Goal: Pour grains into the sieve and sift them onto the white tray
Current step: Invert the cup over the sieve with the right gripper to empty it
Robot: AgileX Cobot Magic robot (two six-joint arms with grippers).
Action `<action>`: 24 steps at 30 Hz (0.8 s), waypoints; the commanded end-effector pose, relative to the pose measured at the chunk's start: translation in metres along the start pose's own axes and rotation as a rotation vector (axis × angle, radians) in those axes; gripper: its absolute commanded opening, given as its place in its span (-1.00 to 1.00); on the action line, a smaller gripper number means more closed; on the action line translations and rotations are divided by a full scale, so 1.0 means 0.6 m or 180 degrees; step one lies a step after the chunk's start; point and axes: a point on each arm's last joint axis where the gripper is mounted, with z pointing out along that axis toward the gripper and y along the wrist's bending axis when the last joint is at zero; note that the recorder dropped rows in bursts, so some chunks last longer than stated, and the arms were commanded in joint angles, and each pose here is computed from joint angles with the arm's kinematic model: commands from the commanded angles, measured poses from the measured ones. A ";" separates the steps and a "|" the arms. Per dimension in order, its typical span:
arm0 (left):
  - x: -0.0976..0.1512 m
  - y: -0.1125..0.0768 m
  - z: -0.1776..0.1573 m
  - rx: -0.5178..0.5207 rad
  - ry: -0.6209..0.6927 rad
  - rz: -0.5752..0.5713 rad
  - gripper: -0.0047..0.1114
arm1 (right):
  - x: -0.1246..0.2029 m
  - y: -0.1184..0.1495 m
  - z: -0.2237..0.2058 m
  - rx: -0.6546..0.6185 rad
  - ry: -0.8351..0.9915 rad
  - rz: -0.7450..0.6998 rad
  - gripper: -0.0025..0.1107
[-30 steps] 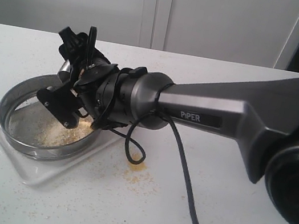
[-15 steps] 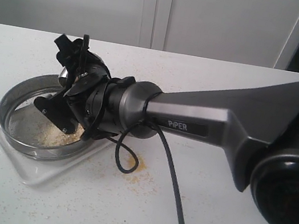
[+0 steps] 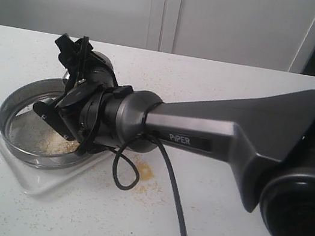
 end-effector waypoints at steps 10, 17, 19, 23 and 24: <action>0.002 0.000 0.001 0.0004 -0.0005 -0.0020 -0.92 | -0.016 -0.019 -0.021 0.0104 0.0046 -0.0453 -0.96; 0.002 0.000 0.001 0.0004 -0.0005 -0.0020 -0.92 | -0.020 -0.028 -0.035 0.0116 0.0245 -0.0494 -0.96; 0.002 0.000 0.001 0.0004 -0.0005 -0.0020 -0.92 | -0.027 -0.032 -0.041 0.0145 0.0210 -0.0502 -0.96; 0.002 0.000 0.001 0.0004 -0.0005 -0.0020 -0.92 | -0.017 -0.042 -0.032 0.0188 0.0210 -0.0413 -0.96; 0.002 0.000 0.001 0.0004 -0.0005 -0.0020 -0.92 | -0.014 -0.042 -0.031 0.0184 0.0226 -0.0412 -0.96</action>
